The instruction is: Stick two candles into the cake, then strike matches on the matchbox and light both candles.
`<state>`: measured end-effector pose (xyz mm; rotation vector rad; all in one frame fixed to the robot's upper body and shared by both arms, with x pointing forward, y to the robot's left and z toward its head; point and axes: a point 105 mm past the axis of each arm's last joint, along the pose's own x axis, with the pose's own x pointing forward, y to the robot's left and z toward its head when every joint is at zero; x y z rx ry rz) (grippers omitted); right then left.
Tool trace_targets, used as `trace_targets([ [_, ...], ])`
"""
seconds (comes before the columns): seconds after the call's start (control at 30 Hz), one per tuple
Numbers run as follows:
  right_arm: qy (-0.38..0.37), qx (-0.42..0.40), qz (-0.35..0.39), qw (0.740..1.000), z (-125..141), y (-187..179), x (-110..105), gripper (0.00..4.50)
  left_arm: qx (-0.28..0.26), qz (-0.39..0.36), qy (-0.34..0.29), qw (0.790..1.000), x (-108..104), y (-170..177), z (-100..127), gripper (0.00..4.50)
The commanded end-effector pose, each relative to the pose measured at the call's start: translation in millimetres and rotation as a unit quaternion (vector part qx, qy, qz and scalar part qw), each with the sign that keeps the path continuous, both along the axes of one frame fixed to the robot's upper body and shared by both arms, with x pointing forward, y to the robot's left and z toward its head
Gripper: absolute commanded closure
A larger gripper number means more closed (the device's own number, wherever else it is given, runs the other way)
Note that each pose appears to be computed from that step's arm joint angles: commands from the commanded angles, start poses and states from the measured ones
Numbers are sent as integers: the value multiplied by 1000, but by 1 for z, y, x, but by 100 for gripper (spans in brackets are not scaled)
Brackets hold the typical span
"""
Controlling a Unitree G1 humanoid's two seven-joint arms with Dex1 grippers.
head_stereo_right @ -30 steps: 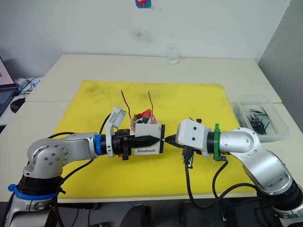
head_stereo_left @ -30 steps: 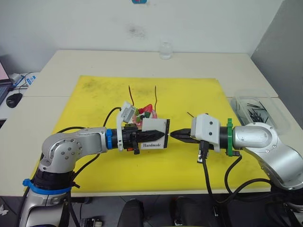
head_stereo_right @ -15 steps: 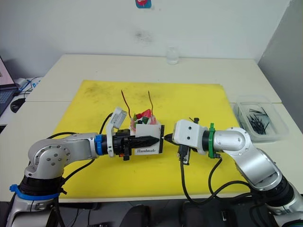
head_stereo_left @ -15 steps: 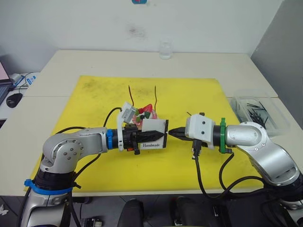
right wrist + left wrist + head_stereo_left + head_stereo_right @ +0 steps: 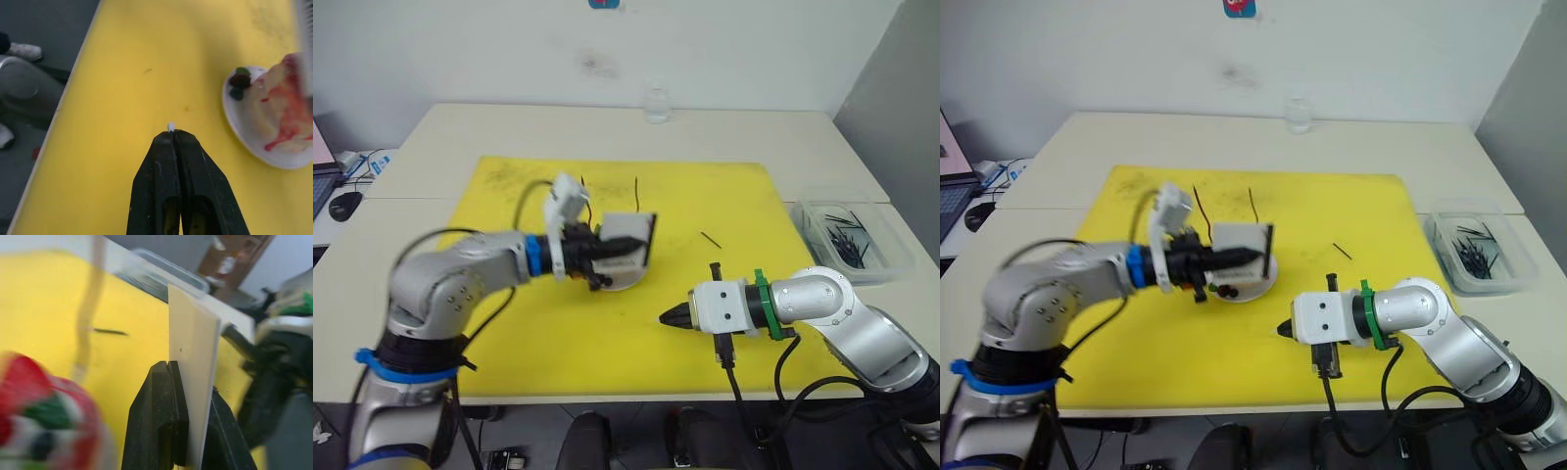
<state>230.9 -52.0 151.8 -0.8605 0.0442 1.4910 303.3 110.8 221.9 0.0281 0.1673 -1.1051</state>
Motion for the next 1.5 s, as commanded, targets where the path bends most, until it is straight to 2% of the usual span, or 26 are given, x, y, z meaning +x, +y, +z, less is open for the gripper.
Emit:
trace_targets([
  [0.03, -31, 28, 15, 999, 22, 4, 0, 446, 5, -7, -32, 999, -6, 2, 9, 450],
  [0.33, -38, 70, -30, 996, 38, 4, 17, 446, 31, -5, 14, 999, -25, 14, -21, 450],
  [0.43, -47, 96, -47, 993, 53, 9, 23, 446, 48, 3, 48, 998, -37, 27, -36, 450],
  [0.6, -75, 139, -72, 985, 81, 23, 40, 446, 67, 65, 111, 989, -50, 64, -71, 450],
  [0.77, -109, 177, -90, 974, 104, 49, 59, 446, 68, 71, 132, 986, -57, 66, -88, 450],
  [0.87, -125, 212, -114, 963, 118, 69, 74, 446, 65, 60, 134, 987, -60, 59, -92, 450],
  [1.0, -148, 220, -123, 956, 124, 80, 84, 446, 64, 51, 131, 988, -61, 54, -92, 450],
  [1.5, -163, 223, -109, 955, 128, 85, 87, 446, 58, 47, 124, 990, -55, 50, -90, 450],
])
